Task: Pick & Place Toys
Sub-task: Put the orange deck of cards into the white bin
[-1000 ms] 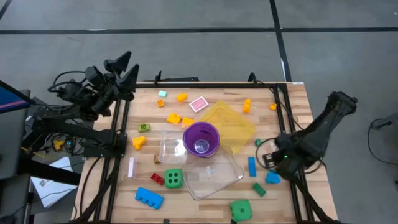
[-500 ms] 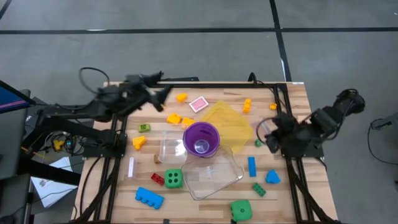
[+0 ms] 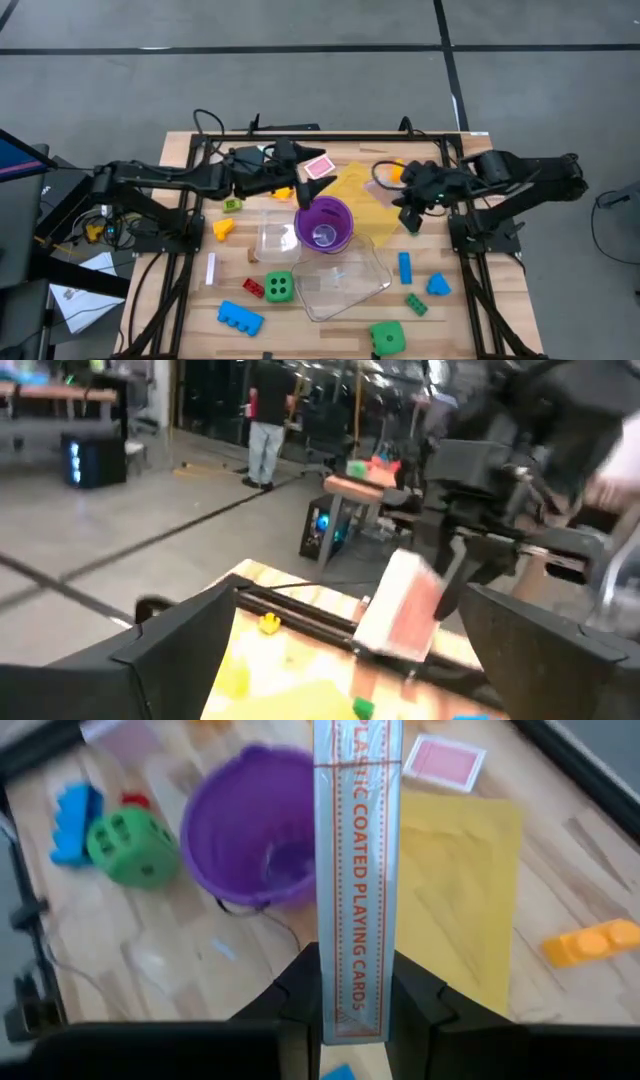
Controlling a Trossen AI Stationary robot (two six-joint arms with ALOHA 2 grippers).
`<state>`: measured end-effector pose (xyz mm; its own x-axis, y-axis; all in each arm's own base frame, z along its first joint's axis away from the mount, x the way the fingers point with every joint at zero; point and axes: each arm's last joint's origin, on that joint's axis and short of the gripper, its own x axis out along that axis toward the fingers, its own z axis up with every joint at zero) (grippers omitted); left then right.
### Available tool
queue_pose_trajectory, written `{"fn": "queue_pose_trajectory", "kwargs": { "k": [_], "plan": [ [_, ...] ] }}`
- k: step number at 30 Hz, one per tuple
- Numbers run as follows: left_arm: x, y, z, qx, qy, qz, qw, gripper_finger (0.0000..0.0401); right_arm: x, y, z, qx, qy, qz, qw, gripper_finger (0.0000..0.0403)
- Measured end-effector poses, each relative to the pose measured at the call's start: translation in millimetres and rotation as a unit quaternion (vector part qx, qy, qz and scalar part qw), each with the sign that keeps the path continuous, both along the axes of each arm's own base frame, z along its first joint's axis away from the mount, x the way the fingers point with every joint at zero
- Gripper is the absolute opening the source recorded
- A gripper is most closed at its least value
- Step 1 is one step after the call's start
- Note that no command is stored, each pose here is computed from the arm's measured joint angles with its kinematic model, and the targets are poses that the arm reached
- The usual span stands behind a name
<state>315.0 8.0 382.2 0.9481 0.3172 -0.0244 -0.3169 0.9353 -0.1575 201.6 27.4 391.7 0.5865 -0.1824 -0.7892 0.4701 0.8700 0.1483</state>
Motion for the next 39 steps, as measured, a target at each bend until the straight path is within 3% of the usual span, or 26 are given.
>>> {"fn": "queue_pose_trajectory", "kwargs": {
  "k": [9,15,21,28,34,39],
  "plan": [
    [18.0,-1.1,16.7,0.043,0.127,-0.053,0.99,0.0379,54.6,0.2,-8.0,-0.027,0.075,0.087,0.993,0.0061],
    [15.2,-5.9,13.0,0.034,0.166,-0.112,0.979,0.0372,87.0,1.7,-3.8,-0.04,0.089,0.148,0.984,0.0061],
    [7.7,-13.3,6.1,0.02,0.214,-0.166,0.963,0.0337,108.4,3.5,6.1,-0.062,0.097,0.203,0.972,0.0061],
    [4.4,-25.0,3.6,0.031,0.233,-0.188,0.954,0.0301,137.4,-0.1,4.9,-0.063,0.127,0.25,0.958,0.0061],
    [1.9,-29.2,-0.8,0.032,0.257,-0.196,0.946,0.0297,157.6,2.2,-1.5,-0.073,0.162,0.281,0.943,0.0061],
    [-0.1,-29.0,-4.6,0.028,0.278,-0.195,0.94,0.0296,168.3,2.7,0.6,-0.076,0.156,0.281,0.944,0.0068]
  ]
}}
